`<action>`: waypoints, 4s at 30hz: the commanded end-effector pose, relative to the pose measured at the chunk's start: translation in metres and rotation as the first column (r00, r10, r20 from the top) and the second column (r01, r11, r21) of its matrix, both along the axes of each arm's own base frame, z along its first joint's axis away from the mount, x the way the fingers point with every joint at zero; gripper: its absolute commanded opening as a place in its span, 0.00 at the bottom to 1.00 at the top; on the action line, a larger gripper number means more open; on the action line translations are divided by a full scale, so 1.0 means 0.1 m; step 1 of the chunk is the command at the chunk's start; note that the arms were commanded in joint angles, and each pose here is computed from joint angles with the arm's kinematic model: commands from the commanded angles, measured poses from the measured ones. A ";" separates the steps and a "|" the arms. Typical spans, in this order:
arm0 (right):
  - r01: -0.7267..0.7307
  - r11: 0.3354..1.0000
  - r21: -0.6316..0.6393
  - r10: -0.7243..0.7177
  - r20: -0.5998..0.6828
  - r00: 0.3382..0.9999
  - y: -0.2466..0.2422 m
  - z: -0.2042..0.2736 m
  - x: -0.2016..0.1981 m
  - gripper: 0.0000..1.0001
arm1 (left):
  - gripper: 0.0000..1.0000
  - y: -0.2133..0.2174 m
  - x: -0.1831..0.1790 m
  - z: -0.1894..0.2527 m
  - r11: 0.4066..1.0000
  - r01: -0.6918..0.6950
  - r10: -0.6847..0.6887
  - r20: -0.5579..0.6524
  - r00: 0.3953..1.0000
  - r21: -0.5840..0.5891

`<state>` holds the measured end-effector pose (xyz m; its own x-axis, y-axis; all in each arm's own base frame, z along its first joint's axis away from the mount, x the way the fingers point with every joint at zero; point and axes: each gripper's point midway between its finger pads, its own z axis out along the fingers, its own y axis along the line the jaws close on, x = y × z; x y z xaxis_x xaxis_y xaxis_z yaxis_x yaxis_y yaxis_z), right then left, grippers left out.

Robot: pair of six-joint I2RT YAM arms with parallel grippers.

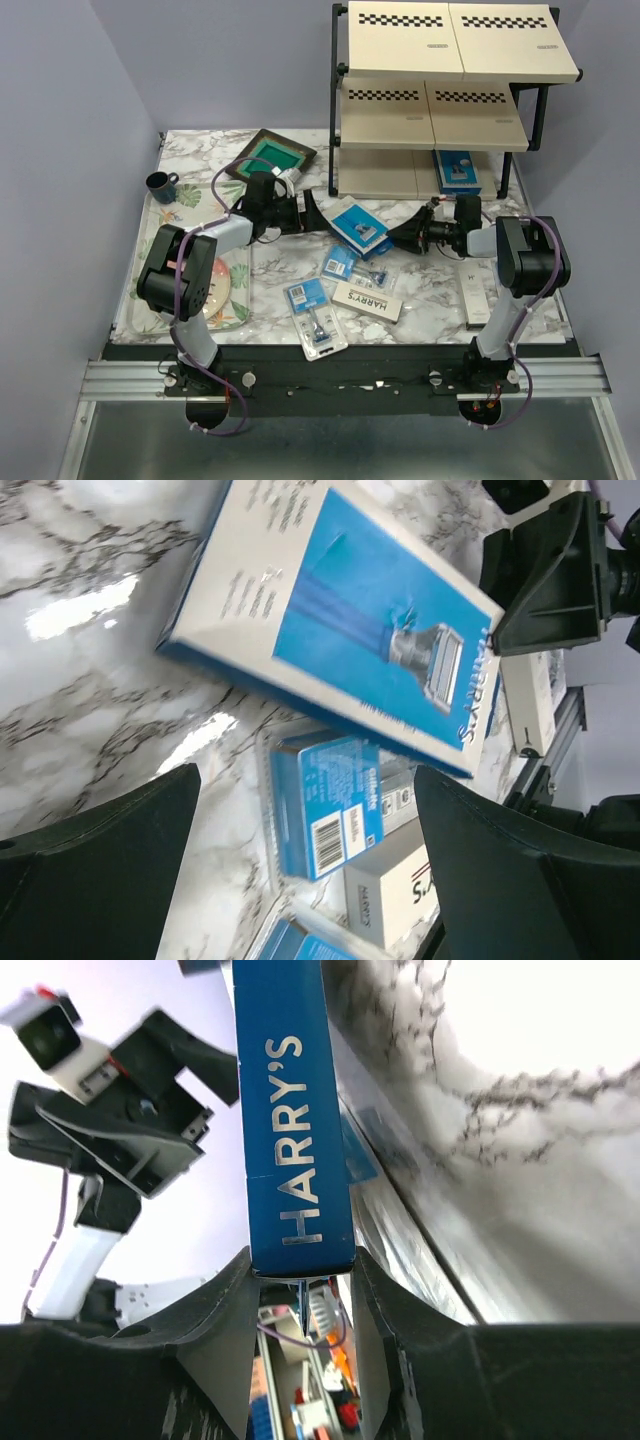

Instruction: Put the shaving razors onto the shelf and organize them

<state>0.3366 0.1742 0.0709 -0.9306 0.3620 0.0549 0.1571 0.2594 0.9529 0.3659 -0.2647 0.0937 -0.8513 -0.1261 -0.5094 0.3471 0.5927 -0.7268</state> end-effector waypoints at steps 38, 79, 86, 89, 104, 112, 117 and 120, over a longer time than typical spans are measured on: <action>0.526 0.848 -0.069 -0.528 -0.016 0.849 -0.57 0.19 1.17 0.28 | 0.98 0.22 -0.19 -0.20 0.945 0.136 -0.164 0.072 0.984 0.297; 0.394 0.893 -0.216 -0.402 0.007 0.916 -0.26 -0.17 0.96 0.58 | 0.00 -0.76 1.03 -0.10 0.936 -0.349 0.347 -0.050 0.937 -0.048; 0.359 0.906 -0.224 -0.365 0.019 0.931 -0.13 -0.18 0.94 0.58 | 0.00 -0.95 1.20 -0.18 0.924 -0.363 0.351 -0.110 0.930 -0.119; 0.345 0.910 -0.231 -0.350 0.021 0.937 -0.08 -0.19 0.94 0.57 | 0.00 -0.99 1.29 -0.16 0.919 -0.369 0.356 -0.111 0.928 -0.141; 0.302 0.920 -0.250 -0.293 0.073 0.953 0.01 -0.07 1.01 0.58 | 0.00 -0.71 1.20 -0.30 0.894 -0.447 0.438 -0.155 0.885 -0.026; 0.244 0.938 -0.246 -0.223 0.108 0.969 -0.03 0.29 0.81 0.64 | 0.00 -0.26 1.15 -0.34 0.870 -0.486 0.493 -0.123 0.861 0.083; 0.158 0.930 -0.331 -0.127 0.112 0.986 -0.18 0.26 0.48 0.64 | 0.00 0.05 1.03 -0.23 0.864 -0.491 0.502 -0.119 0.856 0.115; 0.068 0.907 -0.416 0.072 0.312 0.947 -0.22 0.38 0.32 0.46 | 0.00 0.27 0.88 -0.12 0.854 -0.505 0.517 -0.103 0.850 0.126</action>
